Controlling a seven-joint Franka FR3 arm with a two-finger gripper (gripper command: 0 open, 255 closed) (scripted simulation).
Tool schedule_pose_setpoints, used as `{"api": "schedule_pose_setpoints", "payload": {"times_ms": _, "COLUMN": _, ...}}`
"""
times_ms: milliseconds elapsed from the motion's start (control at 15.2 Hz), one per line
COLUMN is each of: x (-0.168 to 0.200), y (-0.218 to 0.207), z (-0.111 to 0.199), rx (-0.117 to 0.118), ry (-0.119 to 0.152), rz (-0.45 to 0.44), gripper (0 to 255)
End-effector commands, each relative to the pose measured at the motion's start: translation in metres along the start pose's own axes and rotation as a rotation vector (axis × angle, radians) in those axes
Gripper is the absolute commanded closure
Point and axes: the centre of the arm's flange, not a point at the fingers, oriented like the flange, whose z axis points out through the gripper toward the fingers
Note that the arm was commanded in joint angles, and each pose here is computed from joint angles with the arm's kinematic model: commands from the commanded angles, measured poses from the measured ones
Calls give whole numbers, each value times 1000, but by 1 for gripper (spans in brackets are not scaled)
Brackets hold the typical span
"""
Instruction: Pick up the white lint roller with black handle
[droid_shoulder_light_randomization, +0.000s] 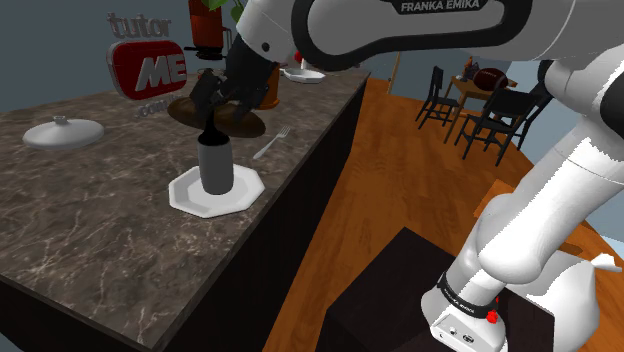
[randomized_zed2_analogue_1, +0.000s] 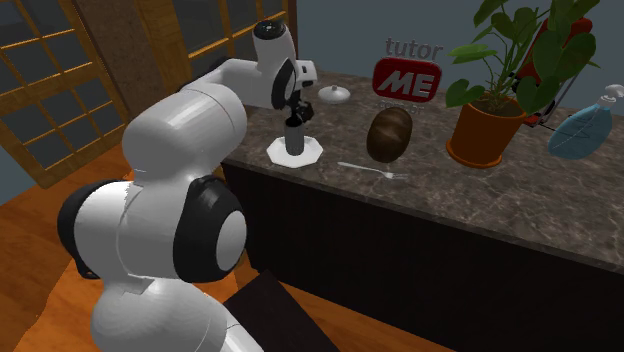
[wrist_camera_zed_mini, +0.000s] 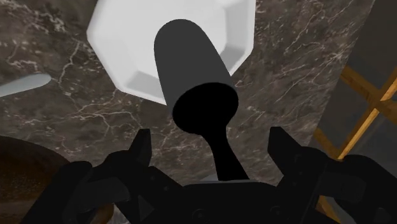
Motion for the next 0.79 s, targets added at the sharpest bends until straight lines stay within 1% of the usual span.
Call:
{"api": "schedule_pose_setpoints", "payload": {"times_ms": 0, "x": 4, "y": -4, "z": 4, "rx": 4, "ry": 15, "rz": -4, "gripper": 0}}
{"api": "schedule_pose_setpoints", "payload": {"times_ms": 396, "x": -11, "y": 2, "z": 31, "rx": 4, "ry": 15, "rz": -4, "gripper": 0}}
{"api": "schedule_pose_setpoints", "payload": {"times_ms": 528, "x": -12, "y": 3, "z": 34, "rx": 4, "ry": 15, "rz": -4, "gripper": 0}}
{"api": "schedule_pose_setpoints", "payload": {"times_ms": 594, "x": -12, "y": 2, "z": 34, "rx": 4, "ry": 15, "rz": -4, "gripper": 255}}
{"api": "schedule_pose_setpoints", "payload": {"times_ms": 726, "x": -12, "y": 2, "z": 33, "rx": 4, "ry": 15, "rz": -4, "gripper": 255}}
